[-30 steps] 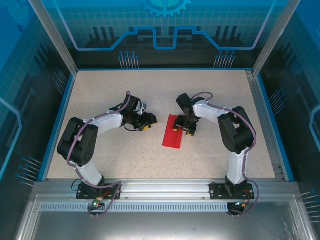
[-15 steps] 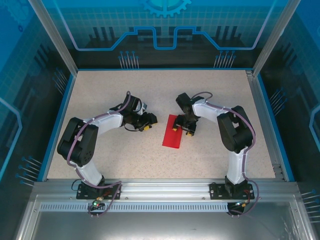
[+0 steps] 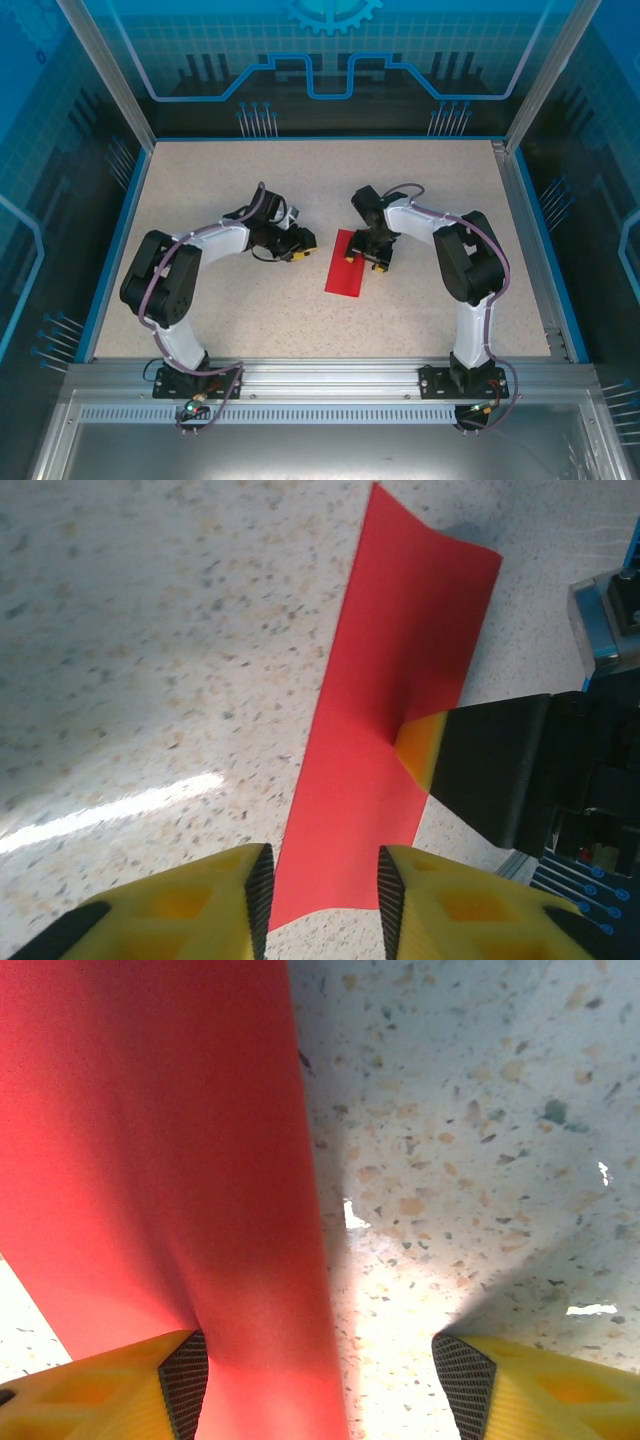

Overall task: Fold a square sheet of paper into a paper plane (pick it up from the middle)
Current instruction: Hold the square sheet of paper at the center of the table.

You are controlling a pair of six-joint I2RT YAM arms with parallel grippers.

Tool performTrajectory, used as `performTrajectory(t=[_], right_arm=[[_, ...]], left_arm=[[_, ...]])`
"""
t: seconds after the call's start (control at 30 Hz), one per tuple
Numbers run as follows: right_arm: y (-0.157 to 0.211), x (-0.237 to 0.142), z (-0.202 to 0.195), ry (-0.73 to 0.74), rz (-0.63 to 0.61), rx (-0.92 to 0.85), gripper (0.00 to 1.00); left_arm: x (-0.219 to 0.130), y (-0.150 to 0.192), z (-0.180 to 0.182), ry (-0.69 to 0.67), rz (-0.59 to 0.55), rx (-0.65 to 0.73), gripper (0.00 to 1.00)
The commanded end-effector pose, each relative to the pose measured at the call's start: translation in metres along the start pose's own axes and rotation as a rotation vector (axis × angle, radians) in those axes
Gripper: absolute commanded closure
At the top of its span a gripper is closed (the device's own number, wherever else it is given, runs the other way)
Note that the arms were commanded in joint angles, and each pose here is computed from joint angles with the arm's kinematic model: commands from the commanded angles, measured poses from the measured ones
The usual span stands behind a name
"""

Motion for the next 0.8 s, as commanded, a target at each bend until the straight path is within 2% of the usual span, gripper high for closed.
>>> performTrajectory(t=[0.0,0.23,0.43,0.77], right_arm=[[-0.004,0.026,-0.012,0.083,0.001,0.000,0.32],[-0.002,0.032,-0.016,0.096,0.010,0.010,0.32],[-0.002,0.032,-0.016,0.097,0.007,0.015,0.32],[-0.002,0.034,-0.017,0.100,0.012,0.015,0.32]], left_arm=[[0.009,-0.003,-0.017,0.049,0.040,0.045,0.72],[0.030,-0.005,-0.028,0.042,0.089,0.049,1.00],[0.043,-0.006,-0.027,-0.017,0.107,0.045,1.00],[0.050,-0.004,-0.025,-0.039,0.124,0.046,1.00]])
Point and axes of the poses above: each hand's point on the last joint's axis, 136 mm out from that joint toward the fingers, its own x axis out along the fingers, its own z axis along the line the jaws close on, y = z × x, the point moved 6 cm from there along -x, back along the fingers, and after that the axes turned 5 degrees about x, right-handed, at the moved point
